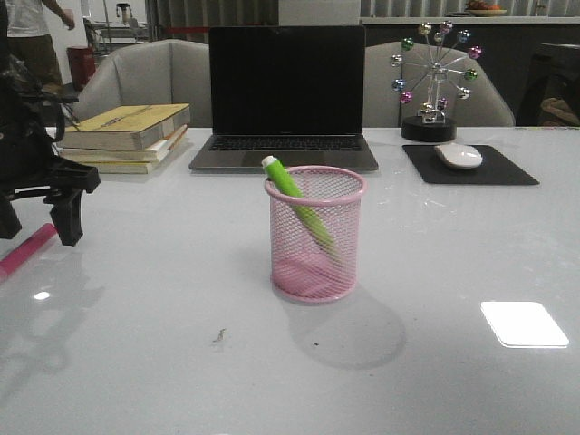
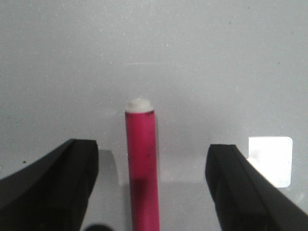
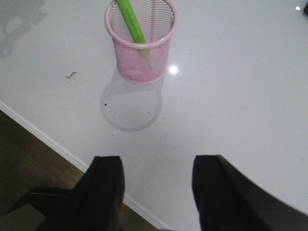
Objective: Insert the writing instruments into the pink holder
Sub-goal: 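Lower the left gripper onto the magenta marker and close on it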
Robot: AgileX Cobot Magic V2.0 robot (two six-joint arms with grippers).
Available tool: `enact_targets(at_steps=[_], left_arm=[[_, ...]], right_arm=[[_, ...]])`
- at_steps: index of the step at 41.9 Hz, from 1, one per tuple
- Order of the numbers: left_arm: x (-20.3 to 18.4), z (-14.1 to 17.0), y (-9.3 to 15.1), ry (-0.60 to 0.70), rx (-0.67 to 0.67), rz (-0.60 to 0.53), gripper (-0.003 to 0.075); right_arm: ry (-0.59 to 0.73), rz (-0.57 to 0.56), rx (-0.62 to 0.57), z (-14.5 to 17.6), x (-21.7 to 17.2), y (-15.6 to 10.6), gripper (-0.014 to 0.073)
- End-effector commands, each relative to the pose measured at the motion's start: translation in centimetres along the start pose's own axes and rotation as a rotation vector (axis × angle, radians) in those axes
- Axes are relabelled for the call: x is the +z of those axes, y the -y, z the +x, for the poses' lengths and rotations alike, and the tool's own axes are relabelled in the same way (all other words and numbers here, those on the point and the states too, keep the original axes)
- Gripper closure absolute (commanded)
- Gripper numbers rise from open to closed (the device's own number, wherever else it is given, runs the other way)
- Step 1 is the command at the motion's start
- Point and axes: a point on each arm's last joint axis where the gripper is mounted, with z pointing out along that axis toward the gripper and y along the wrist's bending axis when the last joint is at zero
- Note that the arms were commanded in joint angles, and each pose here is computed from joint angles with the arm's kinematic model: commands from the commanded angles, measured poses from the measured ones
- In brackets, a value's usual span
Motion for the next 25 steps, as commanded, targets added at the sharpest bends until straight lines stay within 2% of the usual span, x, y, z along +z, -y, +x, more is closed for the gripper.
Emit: enact_targets(at_steps=[1, 20, 25], left_arm=[[-2.7, -1.6, -0.1, 0.108, -0.008, 0.005, 0.0212], [-1.1, -1.4, 0.0, 0.069, -0.016, 0.013, 0.0213], [-1.1, -1.3, 0.0, 0.057, -0.016, 0.013, 0.0268]], right_arm=[[0.099, 0.004, -0.01, -1.3, -0.8, 0.0, 0.0149], [0.099, 0.004, -0.01, -1.3, -0.8, 0.0, 0.0149], [0.099, 0.004, -0.01, -1.3, -0.8, 0.0, 0.0149]])
